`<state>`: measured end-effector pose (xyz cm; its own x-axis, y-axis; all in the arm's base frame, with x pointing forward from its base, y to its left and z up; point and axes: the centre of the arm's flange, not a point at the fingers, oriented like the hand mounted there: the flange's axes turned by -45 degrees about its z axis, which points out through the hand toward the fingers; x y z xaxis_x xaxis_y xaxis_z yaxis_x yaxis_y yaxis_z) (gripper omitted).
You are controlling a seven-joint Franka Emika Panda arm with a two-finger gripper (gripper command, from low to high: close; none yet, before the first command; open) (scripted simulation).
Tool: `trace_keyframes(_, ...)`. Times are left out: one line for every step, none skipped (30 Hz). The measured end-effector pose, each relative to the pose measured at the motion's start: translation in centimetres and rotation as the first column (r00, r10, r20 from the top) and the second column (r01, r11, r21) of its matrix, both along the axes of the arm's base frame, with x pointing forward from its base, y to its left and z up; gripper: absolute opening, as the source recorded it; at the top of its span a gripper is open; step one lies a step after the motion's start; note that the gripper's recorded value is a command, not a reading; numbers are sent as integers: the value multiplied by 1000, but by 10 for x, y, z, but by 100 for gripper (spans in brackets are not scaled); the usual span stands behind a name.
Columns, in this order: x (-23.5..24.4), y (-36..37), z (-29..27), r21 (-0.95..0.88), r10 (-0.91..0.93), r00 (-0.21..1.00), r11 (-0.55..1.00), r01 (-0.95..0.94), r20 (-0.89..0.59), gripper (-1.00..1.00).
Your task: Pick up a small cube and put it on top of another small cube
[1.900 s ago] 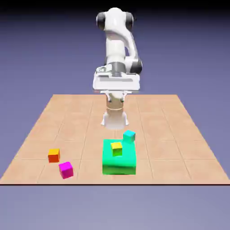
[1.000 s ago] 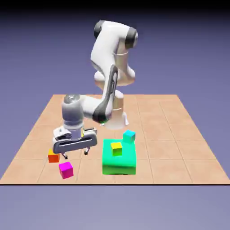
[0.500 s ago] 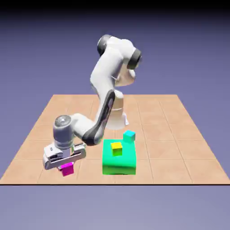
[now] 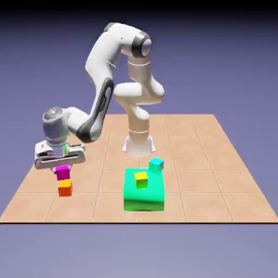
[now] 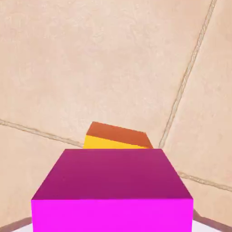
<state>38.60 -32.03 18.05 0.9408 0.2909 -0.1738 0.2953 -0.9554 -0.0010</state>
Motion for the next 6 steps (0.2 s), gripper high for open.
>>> trace_keyframes(0, 0, 0, -1, 0, 1000, 1000, 0, 0, 100)
trace_keyframes(0, 0, 0, -1, 0, 1000, 1000, 0, 0, 100)
trace_keyframes(3, 0, 16, -1, 2, 1000, 1000, -2, 1, 100)
trace_keyframes(6, 1, 31, -2, 2, 1000, 1000, -2, 2, 100)
trace_keyframes(7, 2, 46, -1, 2, 1000, 1000, -2, 2, 100)
trace_keyframes(8, 2, 61, -1, 1, 1000, 1000, -1, 1, 100)
